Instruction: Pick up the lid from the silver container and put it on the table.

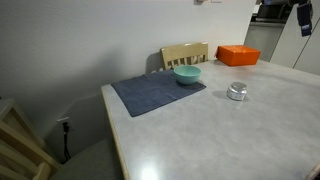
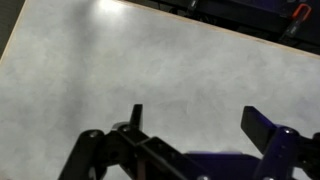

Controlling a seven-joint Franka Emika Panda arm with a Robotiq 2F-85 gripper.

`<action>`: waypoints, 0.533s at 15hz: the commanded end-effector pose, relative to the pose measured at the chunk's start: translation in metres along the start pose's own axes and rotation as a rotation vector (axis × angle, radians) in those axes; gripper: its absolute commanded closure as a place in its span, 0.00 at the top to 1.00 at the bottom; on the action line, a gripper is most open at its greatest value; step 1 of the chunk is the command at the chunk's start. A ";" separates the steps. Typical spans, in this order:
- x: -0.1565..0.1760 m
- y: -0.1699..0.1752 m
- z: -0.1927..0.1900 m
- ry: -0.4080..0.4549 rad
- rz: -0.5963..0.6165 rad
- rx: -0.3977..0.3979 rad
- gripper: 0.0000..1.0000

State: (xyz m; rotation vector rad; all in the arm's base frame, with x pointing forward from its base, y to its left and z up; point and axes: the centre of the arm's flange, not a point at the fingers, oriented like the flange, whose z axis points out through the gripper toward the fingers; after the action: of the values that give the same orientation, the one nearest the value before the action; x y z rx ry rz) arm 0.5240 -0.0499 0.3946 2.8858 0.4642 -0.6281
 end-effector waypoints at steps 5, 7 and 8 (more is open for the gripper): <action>0.027 -0.009 -0.002 0.220 -0.085 0.013 1.00; 0.040 -0.016 -0.004 0.341 -0.100 0.040 1.00; 0.046 -0.018 -0.003 0.398 -0.115 0.057 1.00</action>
State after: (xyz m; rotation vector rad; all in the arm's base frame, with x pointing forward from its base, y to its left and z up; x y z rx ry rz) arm 0.5543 -0.0281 0.3924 2.9948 0.5832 -0.2525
